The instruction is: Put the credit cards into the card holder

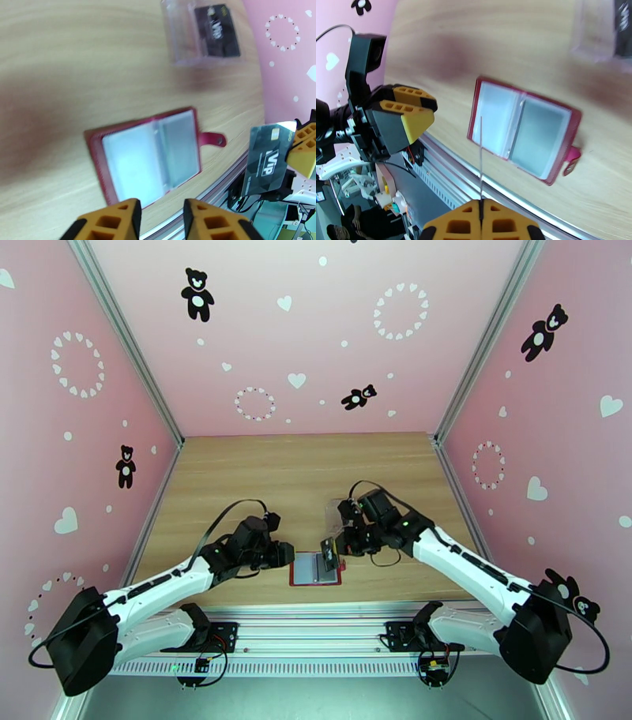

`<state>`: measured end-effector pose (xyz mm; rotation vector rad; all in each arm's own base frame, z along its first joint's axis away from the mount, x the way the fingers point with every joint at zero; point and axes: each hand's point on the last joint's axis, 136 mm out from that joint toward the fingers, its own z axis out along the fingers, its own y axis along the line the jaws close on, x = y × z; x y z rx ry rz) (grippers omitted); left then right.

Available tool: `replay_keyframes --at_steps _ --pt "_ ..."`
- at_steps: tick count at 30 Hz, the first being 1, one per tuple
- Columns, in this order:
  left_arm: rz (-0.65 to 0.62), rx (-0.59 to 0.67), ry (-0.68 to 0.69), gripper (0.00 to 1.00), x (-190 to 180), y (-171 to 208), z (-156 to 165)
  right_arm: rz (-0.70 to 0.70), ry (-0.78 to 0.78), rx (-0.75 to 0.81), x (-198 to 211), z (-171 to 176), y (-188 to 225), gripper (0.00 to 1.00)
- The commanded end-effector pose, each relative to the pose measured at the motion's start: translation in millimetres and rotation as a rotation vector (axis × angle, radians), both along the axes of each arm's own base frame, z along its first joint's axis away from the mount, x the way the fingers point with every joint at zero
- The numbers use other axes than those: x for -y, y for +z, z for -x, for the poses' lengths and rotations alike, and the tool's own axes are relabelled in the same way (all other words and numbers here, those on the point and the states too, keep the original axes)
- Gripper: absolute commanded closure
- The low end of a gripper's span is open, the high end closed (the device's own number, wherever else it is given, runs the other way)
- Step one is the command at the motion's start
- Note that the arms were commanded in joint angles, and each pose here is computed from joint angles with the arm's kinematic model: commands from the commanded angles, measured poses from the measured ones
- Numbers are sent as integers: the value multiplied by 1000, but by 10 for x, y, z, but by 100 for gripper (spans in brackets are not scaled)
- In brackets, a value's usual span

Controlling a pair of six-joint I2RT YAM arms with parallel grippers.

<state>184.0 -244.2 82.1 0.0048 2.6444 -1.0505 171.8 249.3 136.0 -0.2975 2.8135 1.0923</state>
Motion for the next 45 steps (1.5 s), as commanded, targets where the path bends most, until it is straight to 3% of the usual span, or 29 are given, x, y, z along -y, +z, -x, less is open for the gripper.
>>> replay_keyframes --at_steps 1,16,45 --pt "43 -21 1 67 61 -65 60 -40 -51 -2 -114 -79 -125 100" --pt "-33 -73 -20 74 216 -345 38 -25 -86 -89 -193 -102 -653 100" --pt "-178 -119 27 78 27 -699 93 9 -104 -134 -205 -124 -939 100"
